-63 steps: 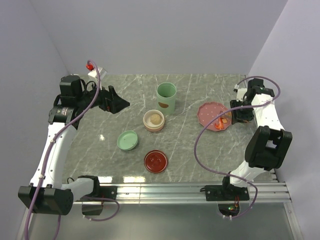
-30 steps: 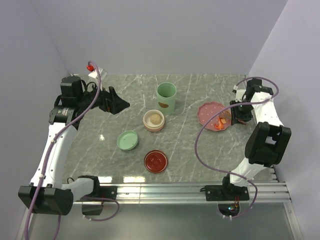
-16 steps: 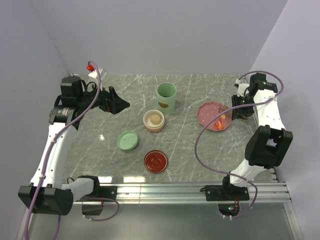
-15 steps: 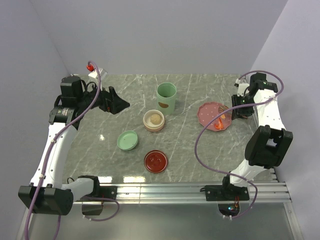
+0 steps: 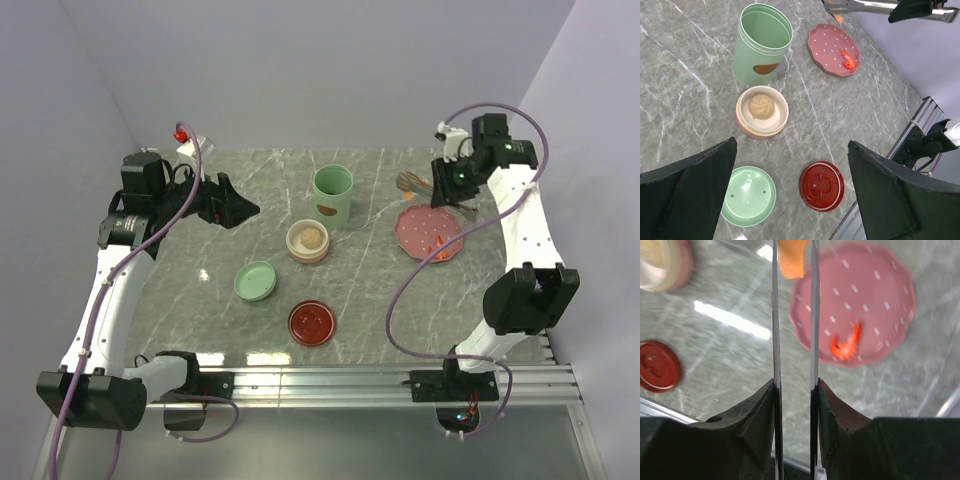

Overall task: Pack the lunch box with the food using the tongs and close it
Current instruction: Place the food into the lunch box, then pick up the food using the clamp, then place the food into the lunch box, then put down the clamp

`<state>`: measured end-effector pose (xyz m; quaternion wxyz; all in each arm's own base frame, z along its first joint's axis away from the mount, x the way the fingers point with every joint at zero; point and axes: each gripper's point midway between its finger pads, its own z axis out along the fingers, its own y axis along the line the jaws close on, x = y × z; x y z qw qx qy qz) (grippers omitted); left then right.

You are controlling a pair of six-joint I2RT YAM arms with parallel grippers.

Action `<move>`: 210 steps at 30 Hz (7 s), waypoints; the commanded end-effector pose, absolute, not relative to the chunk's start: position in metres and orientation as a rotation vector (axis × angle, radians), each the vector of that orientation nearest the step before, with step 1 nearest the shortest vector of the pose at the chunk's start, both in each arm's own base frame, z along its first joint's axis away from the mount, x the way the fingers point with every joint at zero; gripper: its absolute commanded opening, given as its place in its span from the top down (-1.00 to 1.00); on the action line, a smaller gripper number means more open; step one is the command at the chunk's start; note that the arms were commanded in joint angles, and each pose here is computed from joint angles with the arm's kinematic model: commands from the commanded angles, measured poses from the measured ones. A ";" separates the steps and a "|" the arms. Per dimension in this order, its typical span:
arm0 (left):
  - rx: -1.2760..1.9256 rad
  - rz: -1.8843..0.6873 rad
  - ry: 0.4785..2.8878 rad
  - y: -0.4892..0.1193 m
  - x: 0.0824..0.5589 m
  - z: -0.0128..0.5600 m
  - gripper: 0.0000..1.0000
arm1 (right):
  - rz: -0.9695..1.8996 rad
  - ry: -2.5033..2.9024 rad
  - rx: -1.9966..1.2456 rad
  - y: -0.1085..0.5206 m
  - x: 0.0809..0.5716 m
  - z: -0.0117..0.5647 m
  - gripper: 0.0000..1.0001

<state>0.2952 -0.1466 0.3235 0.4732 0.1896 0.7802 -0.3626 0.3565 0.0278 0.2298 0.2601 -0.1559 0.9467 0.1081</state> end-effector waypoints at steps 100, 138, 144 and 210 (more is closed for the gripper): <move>0.511 -0.840 1.869 -0.143 0.296 0.327 -0.99 | 0.070 2.856 -0.251 -0.047 0.296 0.142 0.28; 0.497 -0.880 1.867 -0.147 0.305 0.328 -0.99 | 0.448 2.235 -0.549 0.125 0.395 0.329 0.39; 0.492 -0.880 1.875 -0.147 0.308 0.325 -0.99 | 0.489 2.218 -0.609 0.160 0.411 0.319 0.39; 0.495 -0.862 1.866 -0.145 0.301 0.332 -0.99 | 0.170 2.609 -0.373 -0.026 0.343 0.115 -0.02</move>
